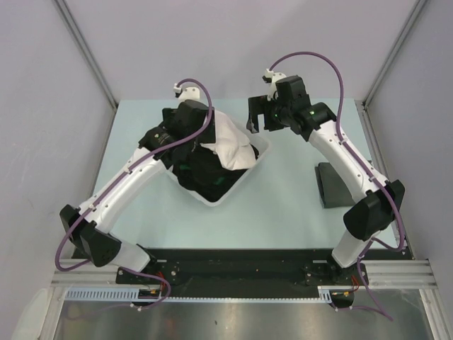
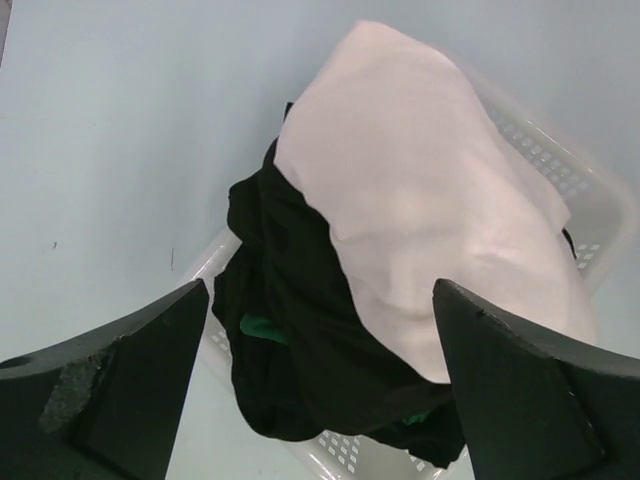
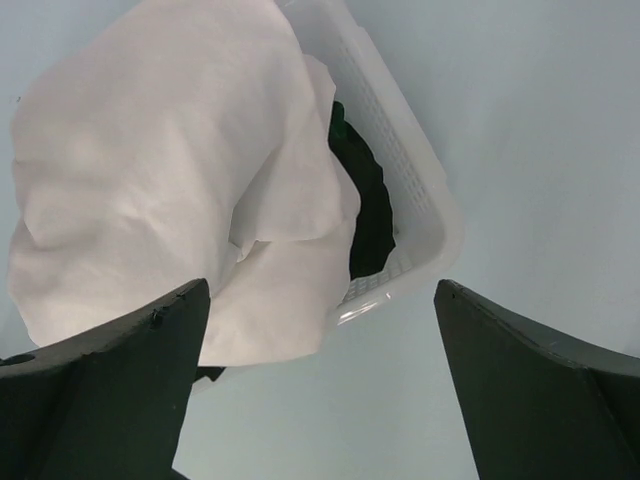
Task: Fold and stack the t-shirts
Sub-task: Grab crumpled tshirt from bin with the right arm
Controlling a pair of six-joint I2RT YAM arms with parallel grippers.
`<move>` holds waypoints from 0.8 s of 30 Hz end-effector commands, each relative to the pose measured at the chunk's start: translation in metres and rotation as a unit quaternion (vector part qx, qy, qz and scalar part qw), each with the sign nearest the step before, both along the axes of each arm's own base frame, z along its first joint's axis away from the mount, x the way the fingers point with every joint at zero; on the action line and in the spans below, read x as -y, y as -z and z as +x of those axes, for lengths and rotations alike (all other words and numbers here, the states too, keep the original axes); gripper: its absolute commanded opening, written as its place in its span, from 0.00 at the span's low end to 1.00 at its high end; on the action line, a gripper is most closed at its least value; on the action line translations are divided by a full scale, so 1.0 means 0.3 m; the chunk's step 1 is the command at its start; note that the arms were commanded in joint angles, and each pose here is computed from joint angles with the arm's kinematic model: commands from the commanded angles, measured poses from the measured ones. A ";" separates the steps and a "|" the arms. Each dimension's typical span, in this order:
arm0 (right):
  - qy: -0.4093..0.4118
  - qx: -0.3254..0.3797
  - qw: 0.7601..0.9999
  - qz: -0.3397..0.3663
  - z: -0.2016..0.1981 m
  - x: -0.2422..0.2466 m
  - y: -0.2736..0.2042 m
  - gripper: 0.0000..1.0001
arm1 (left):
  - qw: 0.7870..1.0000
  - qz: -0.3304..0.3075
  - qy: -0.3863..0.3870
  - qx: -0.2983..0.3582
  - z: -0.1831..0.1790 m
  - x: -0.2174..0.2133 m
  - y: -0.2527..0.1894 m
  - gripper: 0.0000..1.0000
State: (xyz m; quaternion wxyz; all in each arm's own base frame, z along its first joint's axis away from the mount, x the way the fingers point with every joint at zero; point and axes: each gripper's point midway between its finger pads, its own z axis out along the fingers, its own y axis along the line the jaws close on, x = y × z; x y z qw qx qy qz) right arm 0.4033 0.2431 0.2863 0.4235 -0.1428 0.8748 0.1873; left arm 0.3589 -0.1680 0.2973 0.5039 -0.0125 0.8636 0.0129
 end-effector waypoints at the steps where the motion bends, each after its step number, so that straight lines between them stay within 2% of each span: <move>1: 0.004 0.038 0.999 0.027 -0.010 -0.003 -0.091 1.00 | 0.999 -0.026 -0.028 0.008 -0.015 -0.051 -0.011 0.99; 4: 0.002 0.030 0.999 0.035 -0.015 -0.013 -0.063 1.00 | 0.999 -0.032 -0.025 0.011 -0.020 -0.055 -0.008 0.99; 12: -0.064 -0.016 0.995 0.079 -0.060 -0.091 0.068 1.00 | 0.999 -0.036 -0.020 0.006 -0.021 -0.051 0.007 1.00; 17: -0.084 -0.051 0.991 0.092 -0.065 -0.133 0.131 0.95 | 0.999 -0.039 -0.018 -0.001 -0.032 -0.049 0.035 0.99; 24: -0.097 -0.064 0.986 0.116 -0.053 -0.184 0.157 0.96 | 0.999 -0.035 -0.018 -0.004 -0.037 -0.053 0.047 0.99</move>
